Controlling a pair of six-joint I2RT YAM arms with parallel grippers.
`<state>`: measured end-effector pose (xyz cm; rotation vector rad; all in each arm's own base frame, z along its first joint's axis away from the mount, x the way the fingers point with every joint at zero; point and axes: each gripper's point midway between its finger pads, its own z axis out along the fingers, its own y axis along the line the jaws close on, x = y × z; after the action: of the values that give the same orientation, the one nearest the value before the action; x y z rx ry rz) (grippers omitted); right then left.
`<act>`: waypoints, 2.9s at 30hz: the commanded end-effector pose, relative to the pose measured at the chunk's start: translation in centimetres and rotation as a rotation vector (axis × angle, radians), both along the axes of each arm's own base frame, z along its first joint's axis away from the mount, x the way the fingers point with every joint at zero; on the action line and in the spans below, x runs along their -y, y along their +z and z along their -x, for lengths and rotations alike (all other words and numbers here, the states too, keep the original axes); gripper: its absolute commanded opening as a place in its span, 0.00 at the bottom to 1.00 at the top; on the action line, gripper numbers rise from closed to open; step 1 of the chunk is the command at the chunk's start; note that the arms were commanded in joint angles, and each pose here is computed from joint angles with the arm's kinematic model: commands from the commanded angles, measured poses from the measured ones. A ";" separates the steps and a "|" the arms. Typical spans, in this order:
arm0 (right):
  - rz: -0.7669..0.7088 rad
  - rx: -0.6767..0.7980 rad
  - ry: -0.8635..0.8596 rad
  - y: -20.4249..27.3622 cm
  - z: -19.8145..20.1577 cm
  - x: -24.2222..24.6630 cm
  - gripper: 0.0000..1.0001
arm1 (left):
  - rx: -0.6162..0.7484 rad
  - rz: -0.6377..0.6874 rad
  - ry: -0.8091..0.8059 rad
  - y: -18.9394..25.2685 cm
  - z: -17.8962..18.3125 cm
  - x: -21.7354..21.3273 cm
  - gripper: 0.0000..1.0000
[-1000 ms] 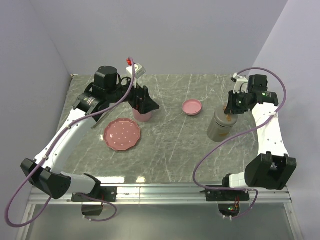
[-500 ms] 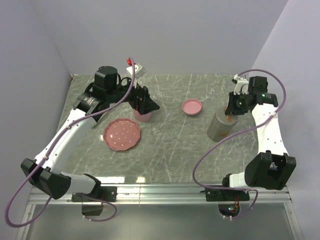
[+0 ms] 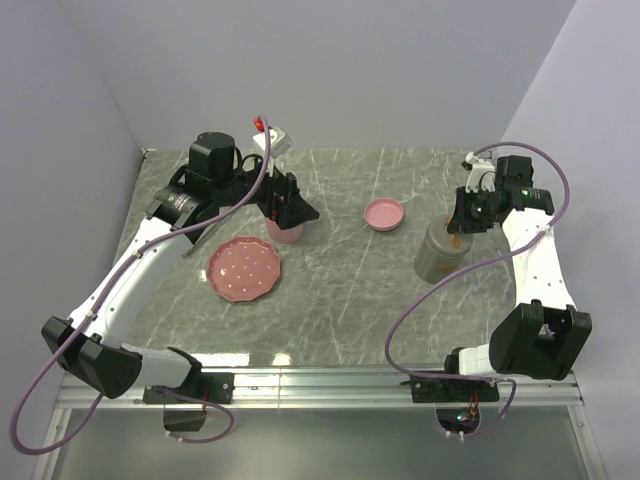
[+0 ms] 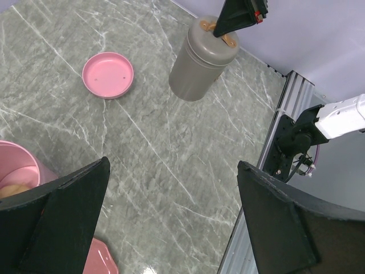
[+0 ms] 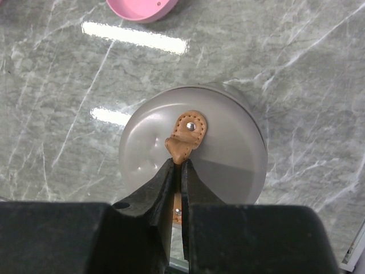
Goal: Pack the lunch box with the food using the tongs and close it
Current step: Put the lid back on the lunch box, then pick up the lid of the lunch box with the right arm
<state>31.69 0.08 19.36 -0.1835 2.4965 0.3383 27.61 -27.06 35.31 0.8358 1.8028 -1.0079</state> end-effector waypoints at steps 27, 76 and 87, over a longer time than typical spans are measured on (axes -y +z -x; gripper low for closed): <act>-0.034 -0.037 -0.003 -2.7 0.3 0.1 0.00 | 0.054 0.017 -0.027 1.0 0.0 0.2 0.99; 0.135 0.276 0.248 11.2 -1.8 -3.1 0.79 | -0.006 0.104 -0.072 2.6 0.3 -0.3 0.99; 0.420 0.123 0.618 3.3 -5.2 -12.4 0.80 | -0.168 0.257 -0.035 3.1 -2.9 -3.7 0.99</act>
<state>35.42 13.10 23.83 -1.0339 2.2822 0.1687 31.00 -23.21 37.20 0.6232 1.7969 -1.2553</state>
